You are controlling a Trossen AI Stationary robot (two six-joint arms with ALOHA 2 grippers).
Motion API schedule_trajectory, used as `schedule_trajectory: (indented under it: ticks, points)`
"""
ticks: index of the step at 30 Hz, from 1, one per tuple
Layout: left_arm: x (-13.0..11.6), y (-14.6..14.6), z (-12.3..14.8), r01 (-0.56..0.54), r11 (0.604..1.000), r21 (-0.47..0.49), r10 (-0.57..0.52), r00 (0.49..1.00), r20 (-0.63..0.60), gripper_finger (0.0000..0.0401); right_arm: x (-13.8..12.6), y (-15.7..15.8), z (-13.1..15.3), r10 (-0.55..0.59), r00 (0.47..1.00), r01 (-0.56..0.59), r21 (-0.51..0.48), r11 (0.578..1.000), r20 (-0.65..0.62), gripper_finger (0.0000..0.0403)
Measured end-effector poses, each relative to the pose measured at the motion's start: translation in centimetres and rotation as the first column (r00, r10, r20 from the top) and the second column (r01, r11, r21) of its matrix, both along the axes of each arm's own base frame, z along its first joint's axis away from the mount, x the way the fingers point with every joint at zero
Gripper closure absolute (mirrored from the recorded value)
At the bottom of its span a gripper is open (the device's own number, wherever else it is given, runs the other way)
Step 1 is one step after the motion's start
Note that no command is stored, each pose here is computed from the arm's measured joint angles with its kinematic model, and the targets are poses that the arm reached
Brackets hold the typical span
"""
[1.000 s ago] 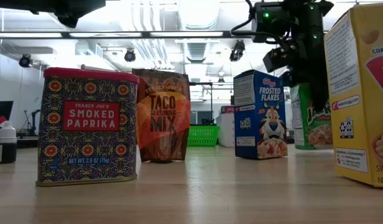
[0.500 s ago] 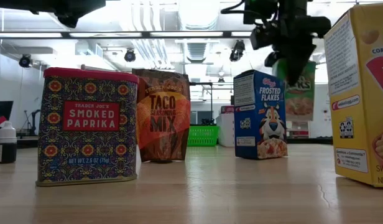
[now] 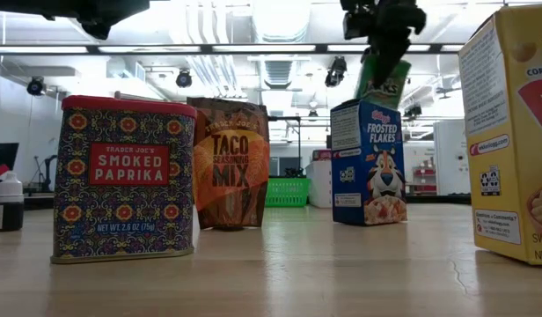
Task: Pick & Place Kitchen Items
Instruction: Put the green cereal box into the white bin
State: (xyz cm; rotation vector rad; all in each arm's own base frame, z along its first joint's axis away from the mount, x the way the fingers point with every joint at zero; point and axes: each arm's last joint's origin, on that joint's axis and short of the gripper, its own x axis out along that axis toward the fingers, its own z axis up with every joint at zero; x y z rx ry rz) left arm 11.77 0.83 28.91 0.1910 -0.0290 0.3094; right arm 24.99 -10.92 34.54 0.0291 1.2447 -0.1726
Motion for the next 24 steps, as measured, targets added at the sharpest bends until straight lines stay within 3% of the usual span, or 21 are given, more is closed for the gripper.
schedule_trajectory:
  ticks: [8, 24]
  points:
    - [0.0, 0.0, 0.0, 0.000, 1.000, 0.000, 0.000, 1.000, 0.000, 0.0362, 1.1, -4.9, -0.6, -0.022, 1.000, 0.021, -0.038, 0.999, -0.011, 0.0217]
    - [0.0, 0.0, 0.0, 0.000, 1.000, 0.000, 0.000, 1.000, 0.000, 0.0362, 8.5, -10.9, -5.9, 0.082, 0.976, -0.092, -0.043, 0.995, -0.202, 0.0227]
